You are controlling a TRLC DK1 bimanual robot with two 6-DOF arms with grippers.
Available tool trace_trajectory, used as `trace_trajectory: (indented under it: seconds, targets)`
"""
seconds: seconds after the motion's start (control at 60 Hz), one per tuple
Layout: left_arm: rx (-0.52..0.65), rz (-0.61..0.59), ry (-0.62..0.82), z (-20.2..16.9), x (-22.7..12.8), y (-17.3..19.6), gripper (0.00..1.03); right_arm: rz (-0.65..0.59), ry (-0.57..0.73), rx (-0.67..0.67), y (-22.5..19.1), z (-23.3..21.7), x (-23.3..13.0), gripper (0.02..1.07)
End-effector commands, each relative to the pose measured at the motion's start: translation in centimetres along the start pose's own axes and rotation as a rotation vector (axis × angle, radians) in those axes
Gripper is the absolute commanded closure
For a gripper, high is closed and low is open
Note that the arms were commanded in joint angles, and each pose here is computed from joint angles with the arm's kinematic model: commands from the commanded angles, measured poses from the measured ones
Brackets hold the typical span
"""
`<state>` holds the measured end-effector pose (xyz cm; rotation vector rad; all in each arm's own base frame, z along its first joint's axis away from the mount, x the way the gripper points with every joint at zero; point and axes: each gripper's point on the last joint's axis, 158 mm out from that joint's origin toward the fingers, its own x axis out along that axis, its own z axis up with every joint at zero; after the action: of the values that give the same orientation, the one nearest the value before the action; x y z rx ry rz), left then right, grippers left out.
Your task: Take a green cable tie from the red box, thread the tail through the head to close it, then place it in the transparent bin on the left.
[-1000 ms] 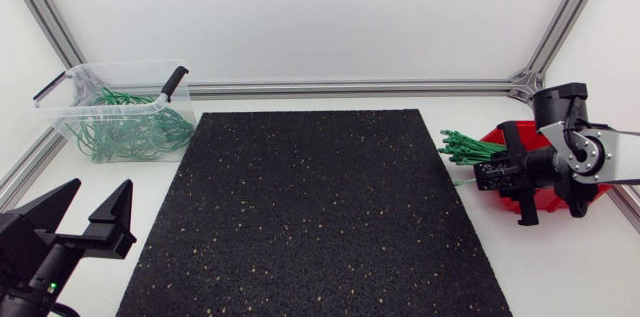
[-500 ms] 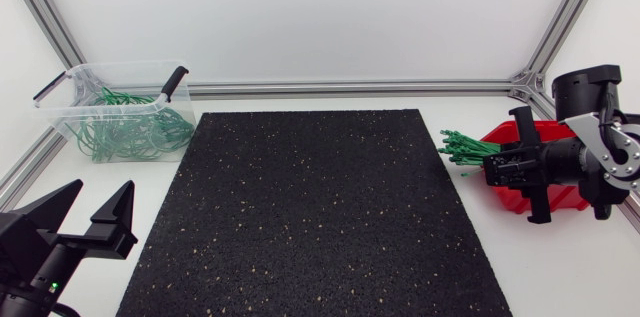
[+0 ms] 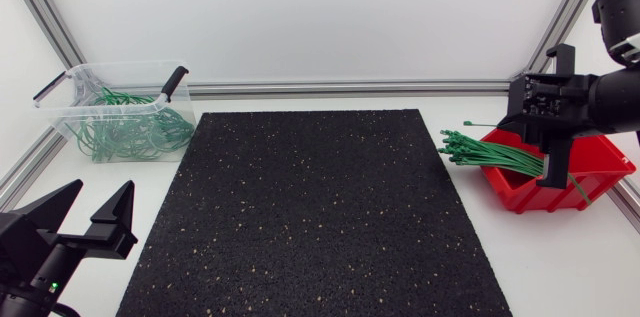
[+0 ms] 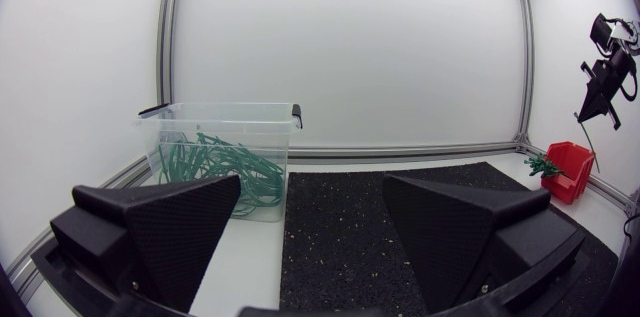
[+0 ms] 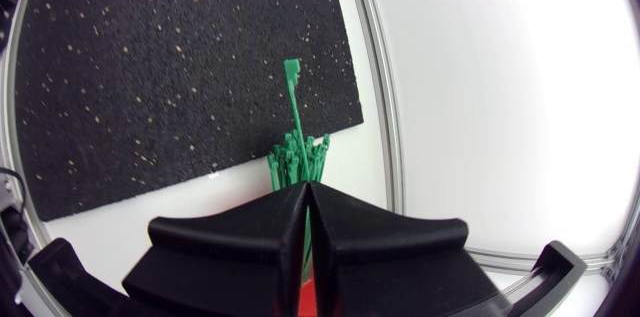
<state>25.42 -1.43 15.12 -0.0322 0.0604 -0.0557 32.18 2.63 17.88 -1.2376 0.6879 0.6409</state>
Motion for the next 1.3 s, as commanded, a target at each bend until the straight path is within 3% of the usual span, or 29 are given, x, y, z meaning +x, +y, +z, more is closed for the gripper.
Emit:
trace_trajectory:
  seconds: [0.0,0.3,0.417,0.633,0.95,1.283]
  targets:
    - [-0.023,0.006,0.068,-2.6,0.2,0.2,0.04,0.018,-0.053,0.088,-0.7,2.1,-1.8,1.01]
    - [-0.020,0.019,0.051,-2.2,0.1,0.6,0.04,0.352,-0.189,0.302,2.3,7.8,-4.7,1.01]
    - [-0.020,0.020,0.051,-2.2,0.1,0.6,0.04,0.591,-0.198,0.418,5.0,9.3,-4.7,1.01]
    - [-0.022,0.017,0.057,-2.4,0.1,0.6,0.04,0.893,-0.247,0.567,8.8,12.0,-5.0,1.01]
    - [-0.033,0.006,0.071,-2.7,0.2,0.3,0.04,1.116,-0.314,0.685,11.5,15.0,-5.6,1.01]
    - [-0.031,-0.012,0.066,-2.6,0.2,-0.2,0.04,1.257,-0.305,0.743,14.3,17.5,-5.7,1.01]
